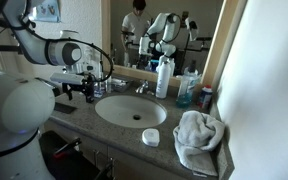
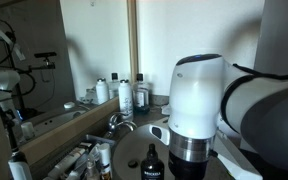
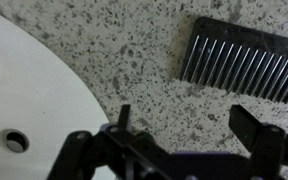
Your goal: Move the comb to the right side of the sink
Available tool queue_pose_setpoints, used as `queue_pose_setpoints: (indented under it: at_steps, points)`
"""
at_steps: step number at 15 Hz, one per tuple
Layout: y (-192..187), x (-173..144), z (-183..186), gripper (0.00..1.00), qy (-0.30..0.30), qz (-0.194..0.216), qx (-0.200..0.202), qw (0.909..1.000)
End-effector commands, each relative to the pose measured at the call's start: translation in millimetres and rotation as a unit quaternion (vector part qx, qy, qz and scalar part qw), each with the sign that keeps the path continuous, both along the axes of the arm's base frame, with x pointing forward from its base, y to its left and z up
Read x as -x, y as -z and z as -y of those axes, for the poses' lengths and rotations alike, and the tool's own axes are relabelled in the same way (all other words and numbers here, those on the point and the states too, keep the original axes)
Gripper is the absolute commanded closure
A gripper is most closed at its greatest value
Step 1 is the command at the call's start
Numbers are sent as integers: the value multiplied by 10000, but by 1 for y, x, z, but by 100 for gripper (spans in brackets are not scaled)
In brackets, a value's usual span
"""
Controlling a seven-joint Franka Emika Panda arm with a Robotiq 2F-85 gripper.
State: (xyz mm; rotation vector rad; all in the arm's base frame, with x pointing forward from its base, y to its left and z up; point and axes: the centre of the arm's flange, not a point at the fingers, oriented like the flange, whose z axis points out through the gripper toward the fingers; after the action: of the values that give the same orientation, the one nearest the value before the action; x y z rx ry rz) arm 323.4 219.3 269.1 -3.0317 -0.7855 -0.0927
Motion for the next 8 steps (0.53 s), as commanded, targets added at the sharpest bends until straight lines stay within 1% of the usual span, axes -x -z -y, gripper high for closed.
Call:
queue_pose_setpoints:
  at_steps: [1, 4, 8]
  points:
    - [1, -5, -2, 0, -62, -47, 4, 10000]
    - [3, 2, 2, 0, -99, -107, -17, 9999]
    - [11, 11, 7, 0, 36, -224, -57, 9997]
